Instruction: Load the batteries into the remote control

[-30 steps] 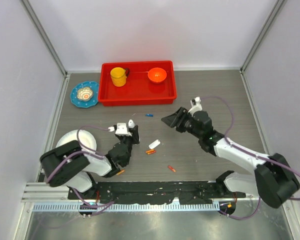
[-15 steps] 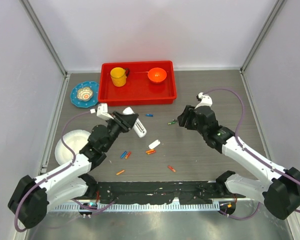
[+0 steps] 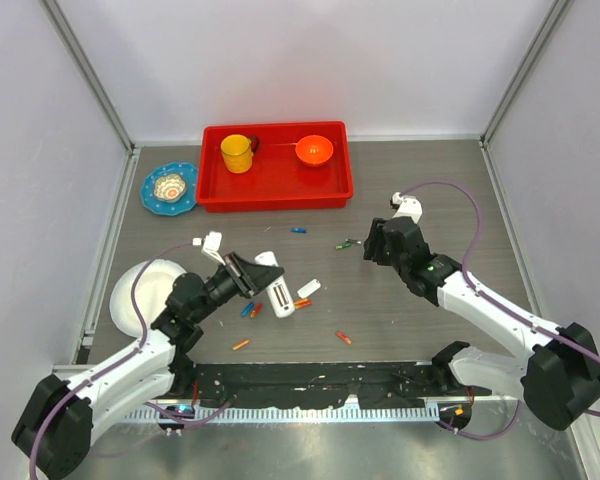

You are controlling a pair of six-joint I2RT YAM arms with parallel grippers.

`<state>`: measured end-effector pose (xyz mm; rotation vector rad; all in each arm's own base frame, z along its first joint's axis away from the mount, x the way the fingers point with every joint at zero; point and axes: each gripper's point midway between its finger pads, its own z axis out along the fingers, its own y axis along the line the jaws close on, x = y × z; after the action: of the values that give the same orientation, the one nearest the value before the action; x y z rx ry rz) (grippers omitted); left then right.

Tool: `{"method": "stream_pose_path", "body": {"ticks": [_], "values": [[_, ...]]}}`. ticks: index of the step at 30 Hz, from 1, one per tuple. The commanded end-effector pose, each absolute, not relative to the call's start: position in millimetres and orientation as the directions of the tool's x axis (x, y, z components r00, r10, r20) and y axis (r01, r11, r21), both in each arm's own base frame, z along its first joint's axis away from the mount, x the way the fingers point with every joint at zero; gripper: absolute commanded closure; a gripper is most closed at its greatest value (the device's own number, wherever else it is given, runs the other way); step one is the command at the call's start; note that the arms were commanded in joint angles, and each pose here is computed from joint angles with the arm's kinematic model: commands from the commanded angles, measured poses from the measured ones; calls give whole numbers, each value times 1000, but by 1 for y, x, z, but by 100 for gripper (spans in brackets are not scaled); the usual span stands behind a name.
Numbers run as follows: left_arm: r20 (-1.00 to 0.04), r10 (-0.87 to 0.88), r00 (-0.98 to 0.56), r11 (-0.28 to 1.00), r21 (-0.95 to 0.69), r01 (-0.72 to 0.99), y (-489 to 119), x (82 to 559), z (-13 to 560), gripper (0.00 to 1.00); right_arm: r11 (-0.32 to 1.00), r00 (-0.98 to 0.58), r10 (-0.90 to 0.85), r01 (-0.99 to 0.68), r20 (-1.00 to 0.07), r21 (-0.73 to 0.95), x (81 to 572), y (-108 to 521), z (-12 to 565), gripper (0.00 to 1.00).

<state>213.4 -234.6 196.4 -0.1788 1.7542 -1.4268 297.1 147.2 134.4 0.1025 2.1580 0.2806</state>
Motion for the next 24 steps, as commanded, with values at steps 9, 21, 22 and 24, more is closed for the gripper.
{"method": "stream_pose_path", "body": {"ticks": [9,21,22,24], "values": [[-525,-602,-601,113,-802,587,-230,171,239,100,957,-577,204,-52,-791,284,308,164,124,47],[-536,-657,-531,270,-824,498,-209,187,228,100,893,-591,-85,-403,-802,201,258,237,121,49],[-538,-661,-522,276,-822,498,-207,187,232,100,877,-586,-123,-441,-801,188,247,247,119,49],[-536,-681,-499,313,-829,464,-198,190,231,100,860,-582,-141,-473,-801,193,237,257,115,49]]}}
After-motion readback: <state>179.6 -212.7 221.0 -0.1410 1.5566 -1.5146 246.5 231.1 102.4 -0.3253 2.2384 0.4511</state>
